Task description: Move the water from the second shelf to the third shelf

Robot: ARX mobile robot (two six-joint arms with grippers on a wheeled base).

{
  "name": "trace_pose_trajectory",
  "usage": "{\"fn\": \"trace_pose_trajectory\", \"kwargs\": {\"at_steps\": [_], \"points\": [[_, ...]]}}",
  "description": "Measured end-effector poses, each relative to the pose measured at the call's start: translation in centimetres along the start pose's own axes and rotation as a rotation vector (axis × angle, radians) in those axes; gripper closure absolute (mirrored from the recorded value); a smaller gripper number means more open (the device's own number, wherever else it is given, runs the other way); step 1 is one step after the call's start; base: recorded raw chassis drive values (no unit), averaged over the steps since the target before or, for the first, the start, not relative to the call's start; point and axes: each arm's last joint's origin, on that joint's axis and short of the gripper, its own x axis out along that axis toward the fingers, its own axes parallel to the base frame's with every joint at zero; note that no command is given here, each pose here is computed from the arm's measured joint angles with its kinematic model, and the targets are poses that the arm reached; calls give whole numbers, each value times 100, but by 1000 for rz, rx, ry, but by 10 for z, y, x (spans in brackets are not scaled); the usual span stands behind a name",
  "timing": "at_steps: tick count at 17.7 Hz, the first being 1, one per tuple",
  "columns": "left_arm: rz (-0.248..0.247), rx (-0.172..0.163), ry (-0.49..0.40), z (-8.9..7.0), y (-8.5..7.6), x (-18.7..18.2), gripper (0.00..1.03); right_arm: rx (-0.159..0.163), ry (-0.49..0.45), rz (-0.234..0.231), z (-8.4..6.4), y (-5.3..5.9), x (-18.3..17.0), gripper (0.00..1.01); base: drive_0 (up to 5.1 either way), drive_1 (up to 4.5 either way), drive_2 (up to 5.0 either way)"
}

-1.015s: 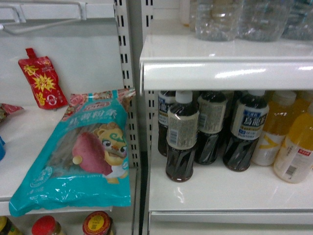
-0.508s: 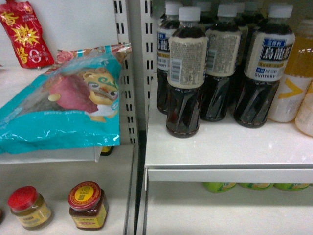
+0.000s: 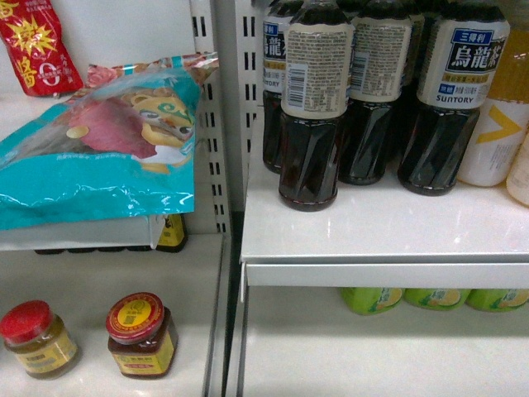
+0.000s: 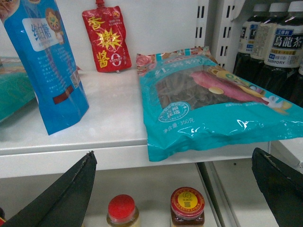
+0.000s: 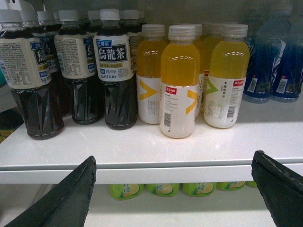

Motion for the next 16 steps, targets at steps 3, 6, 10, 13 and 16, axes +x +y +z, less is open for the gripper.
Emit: {"fn": "trace_pose_trajectory", "kwargs": {"at_steps": [3, 6, 10, 13, 16], "points": [[0, 0, 0, 0, 0, 0, 5, 0, 0, 0, 0, 0, 0, 3, 0, 0, 0], [0, 0, 0, 0, 0, 0, 5, 0, 0, 0, 0, 0, 0, 3, 0, 0, 0], [0, 0, 0, 0, 0, 0, 5, 0, 0, 0, 0, 0, 0, 3, 0, 0, 0], [0, 0, 0, 0, 0, 0, 5, 0, 0, 0, 0, 0, 0, 3, 0, 0, 0], [0, 0, 0, 0, 0, 0, 5, 0, 0, 0, 0, 0, 0, 3, 0, 0, 0]]}}
